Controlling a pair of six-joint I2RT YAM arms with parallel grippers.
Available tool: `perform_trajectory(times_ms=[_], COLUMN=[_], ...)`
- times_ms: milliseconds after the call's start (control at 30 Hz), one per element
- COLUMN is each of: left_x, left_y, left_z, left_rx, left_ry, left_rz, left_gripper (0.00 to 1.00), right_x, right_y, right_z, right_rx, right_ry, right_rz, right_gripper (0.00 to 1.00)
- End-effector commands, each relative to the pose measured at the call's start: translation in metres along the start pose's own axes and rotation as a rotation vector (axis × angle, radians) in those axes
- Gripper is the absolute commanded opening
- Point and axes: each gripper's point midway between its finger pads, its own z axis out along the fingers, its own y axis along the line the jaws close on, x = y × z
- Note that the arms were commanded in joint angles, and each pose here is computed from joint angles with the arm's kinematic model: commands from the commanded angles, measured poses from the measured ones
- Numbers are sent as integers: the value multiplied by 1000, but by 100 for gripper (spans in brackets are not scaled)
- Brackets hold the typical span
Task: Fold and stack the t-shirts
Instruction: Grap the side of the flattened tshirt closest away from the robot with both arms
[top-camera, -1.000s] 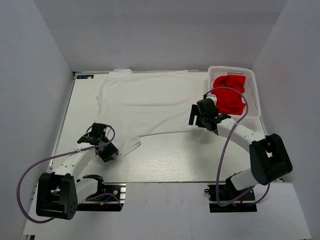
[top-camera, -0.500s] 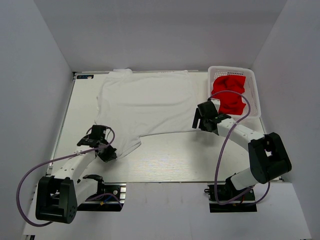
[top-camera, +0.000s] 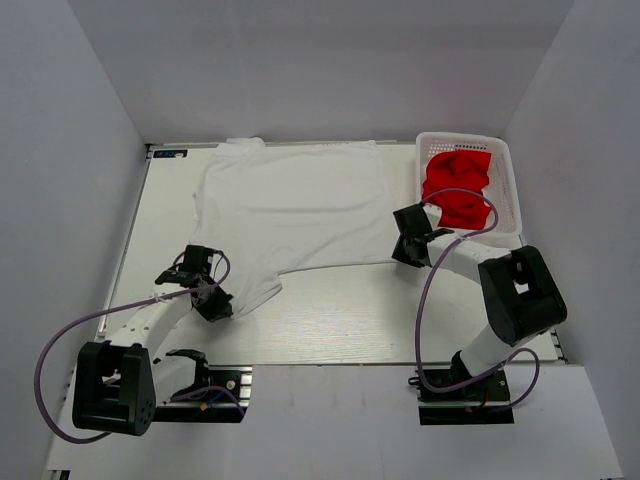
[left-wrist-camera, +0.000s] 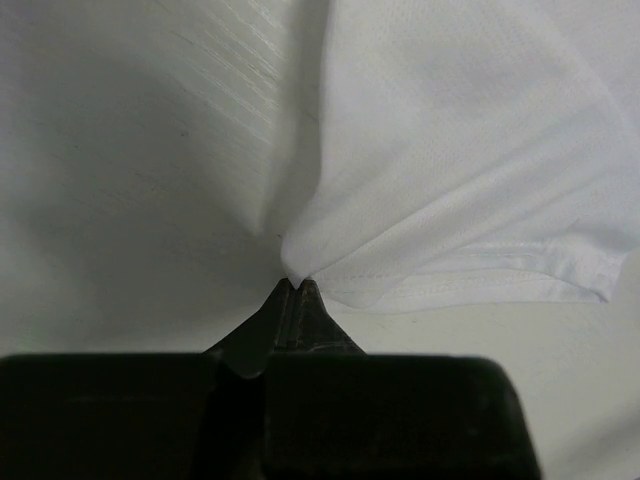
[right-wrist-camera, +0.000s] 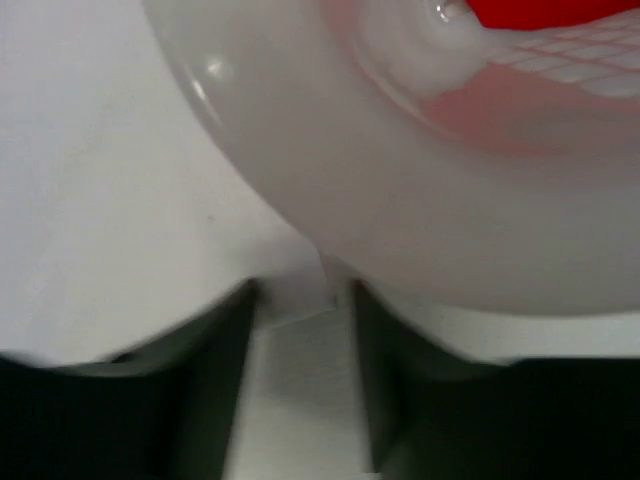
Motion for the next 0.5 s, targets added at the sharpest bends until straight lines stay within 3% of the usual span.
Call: perform_trajectory(times_ms=[0,67,100,133,300,467], left_x=[-5,-3,-1,3,16,0], left_y=[-5,-6,-4,0,2,-16], left_z=[-7,-7,-7,-7,-10,-21], left_rx=[6,14,6,-16,-18,41], left_ry=[-12,-2,5,24,91,42], left_rz=[12,12,12,2,-9,13], left_gripper=[0,0,0,0,0,0], right_x=[2,7,5,17,33,25], right_y=[6,5,6,0,-11,-5], right_z=[8,5,2,2,-11,-23], right_rx=[-22,-37,-52,-44,-44,-96], right_ry=[19,32,21,48,79,52], right_rz=[60,54,57,45,-1,-19], right_gripper=[34,17,3,0,0,0])
